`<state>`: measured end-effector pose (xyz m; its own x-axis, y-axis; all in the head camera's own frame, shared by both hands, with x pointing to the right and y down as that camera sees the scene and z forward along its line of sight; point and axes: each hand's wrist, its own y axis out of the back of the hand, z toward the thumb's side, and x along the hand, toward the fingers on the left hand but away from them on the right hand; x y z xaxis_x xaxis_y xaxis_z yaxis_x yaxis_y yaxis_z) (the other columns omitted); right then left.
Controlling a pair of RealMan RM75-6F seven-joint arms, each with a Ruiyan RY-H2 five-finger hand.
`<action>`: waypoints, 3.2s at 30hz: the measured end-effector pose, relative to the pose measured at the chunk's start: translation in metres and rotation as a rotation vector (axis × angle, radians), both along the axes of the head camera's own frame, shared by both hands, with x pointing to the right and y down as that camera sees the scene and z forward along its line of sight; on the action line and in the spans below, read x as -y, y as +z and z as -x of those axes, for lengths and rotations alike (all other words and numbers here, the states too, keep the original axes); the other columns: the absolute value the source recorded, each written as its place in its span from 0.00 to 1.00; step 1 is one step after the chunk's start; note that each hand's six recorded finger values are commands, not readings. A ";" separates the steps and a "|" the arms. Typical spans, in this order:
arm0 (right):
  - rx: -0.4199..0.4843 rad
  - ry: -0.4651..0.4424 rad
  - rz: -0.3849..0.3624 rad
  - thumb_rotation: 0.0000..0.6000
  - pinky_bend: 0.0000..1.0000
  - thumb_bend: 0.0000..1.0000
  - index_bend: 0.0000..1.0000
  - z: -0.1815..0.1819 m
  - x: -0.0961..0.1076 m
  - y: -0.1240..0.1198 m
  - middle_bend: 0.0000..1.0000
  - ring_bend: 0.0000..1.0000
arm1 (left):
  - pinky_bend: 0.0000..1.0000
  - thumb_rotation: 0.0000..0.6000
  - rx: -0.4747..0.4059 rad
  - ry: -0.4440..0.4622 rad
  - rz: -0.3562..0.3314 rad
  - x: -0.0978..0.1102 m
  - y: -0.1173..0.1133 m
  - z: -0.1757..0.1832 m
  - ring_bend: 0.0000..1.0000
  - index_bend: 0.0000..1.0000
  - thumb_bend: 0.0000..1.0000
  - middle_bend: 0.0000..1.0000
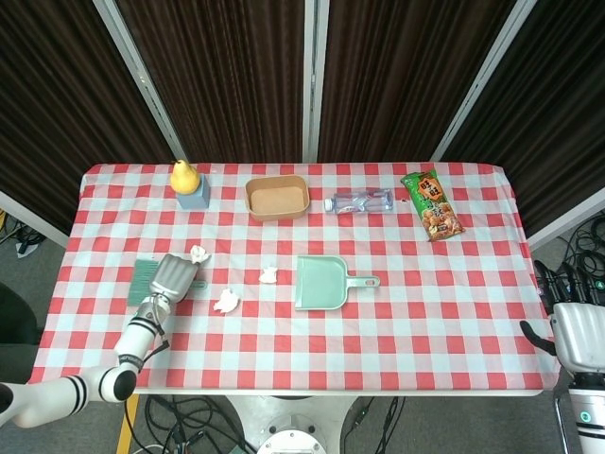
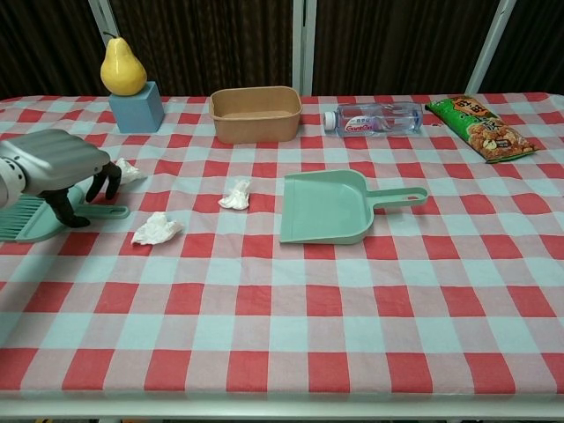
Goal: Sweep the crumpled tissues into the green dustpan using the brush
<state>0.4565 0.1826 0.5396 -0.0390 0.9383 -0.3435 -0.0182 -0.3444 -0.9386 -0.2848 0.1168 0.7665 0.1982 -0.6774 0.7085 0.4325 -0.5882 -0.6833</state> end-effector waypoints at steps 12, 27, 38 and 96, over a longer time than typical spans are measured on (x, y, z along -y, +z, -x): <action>0.000 0.007 0.006 1.00 0.07 0.12 0.04 -0.002 -0.001 0.001 0.18 0.01 | 0.89 1.00 -0.003 -0.012 0.029 -0.003 0.007 0.003 0.74 0.41 0.30 0.48; -0.008 0.012 0.006 1.00 0.07 0.12 0.04 -0.001 -0.003 -0.002 0.18 0.01 | 0.89 1.00 -0.071 0.004 -0.001 -0.003 0.001 0.001 0.75 0.50 0.41 0.54; -0.016 -0.060 0.039 1.00 0.10 0.13 0.13 0.017 0.004 0.004 0.24 0.04 | 0.89 1.00 -0.233 -0.008 -0.096 0.005 -0.035 0.016 0.75 0.51 0.42 0.55; -0.116 -0.412 0.396 1.00 0.23 0.24 0.43 0.262 0.080 0.205 0.47 0.21 | 0.89 1.00 -0.567 -0.014 -0.125 -0.002 -0.088 0.030 0.74 0.51 0.42 0.55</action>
